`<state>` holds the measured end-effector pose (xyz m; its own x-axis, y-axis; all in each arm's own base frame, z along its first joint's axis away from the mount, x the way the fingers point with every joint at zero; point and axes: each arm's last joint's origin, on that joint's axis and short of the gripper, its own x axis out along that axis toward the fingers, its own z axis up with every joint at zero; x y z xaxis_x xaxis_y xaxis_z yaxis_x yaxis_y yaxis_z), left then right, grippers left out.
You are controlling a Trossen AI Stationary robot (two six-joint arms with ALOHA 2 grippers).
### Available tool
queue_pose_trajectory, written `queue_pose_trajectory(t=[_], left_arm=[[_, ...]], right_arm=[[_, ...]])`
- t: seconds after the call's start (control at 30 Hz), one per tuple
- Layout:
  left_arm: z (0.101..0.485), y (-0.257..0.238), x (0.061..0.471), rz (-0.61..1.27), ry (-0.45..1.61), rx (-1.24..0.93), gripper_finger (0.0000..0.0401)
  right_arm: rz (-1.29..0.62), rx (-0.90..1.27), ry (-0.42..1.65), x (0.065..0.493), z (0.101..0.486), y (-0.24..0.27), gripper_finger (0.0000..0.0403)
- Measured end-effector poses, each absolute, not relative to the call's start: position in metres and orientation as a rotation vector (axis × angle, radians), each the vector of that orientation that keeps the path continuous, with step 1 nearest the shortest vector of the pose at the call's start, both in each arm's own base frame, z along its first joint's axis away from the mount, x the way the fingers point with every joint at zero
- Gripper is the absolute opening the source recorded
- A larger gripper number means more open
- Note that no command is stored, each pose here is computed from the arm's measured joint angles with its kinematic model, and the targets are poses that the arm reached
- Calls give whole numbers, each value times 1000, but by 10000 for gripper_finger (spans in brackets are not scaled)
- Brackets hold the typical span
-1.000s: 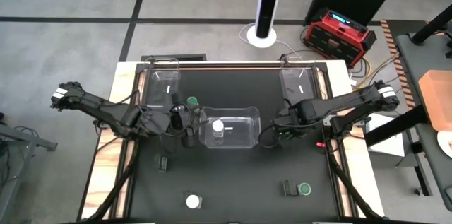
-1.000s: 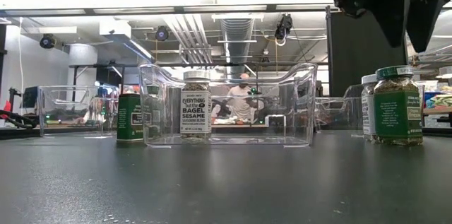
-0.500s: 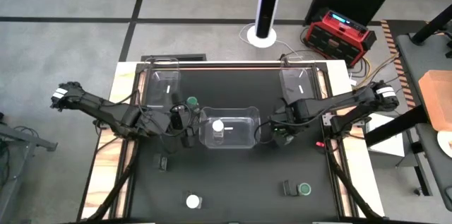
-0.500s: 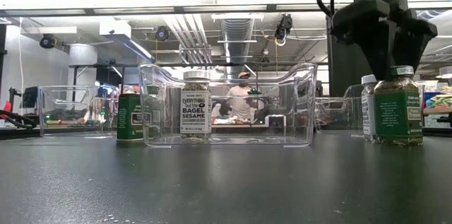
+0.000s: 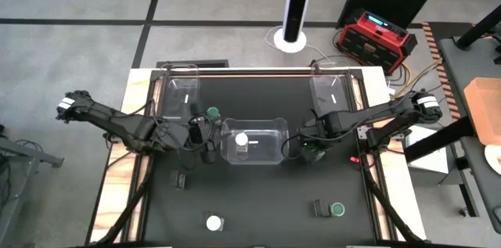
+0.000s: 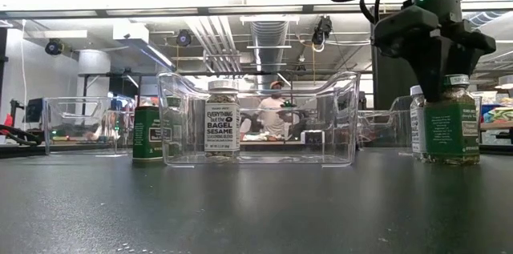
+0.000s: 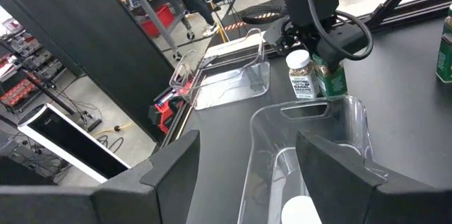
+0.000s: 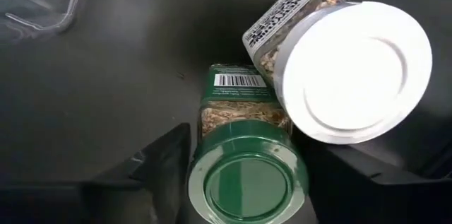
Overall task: Sort spices by type
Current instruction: Put the green seasoning bottle into the top right transparent bin
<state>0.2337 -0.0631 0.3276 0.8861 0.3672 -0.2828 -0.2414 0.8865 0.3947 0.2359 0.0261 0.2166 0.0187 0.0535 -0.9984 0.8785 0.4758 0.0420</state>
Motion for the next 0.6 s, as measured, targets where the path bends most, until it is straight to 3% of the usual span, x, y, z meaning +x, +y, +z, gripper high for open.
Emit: queue_pose_trajectory(t=[0.07,0.4,0.6], left_arm=[[328,-63,234,324,361,360,219],[328,-63,234,324,361,359,219],[327,-63,234,323,365,362,219]], right_arm=[[-795,888,1412,236,217,26,195],[-795,940,1422,235,219,29,194],[-753,989,1422,234,240,37,195]])
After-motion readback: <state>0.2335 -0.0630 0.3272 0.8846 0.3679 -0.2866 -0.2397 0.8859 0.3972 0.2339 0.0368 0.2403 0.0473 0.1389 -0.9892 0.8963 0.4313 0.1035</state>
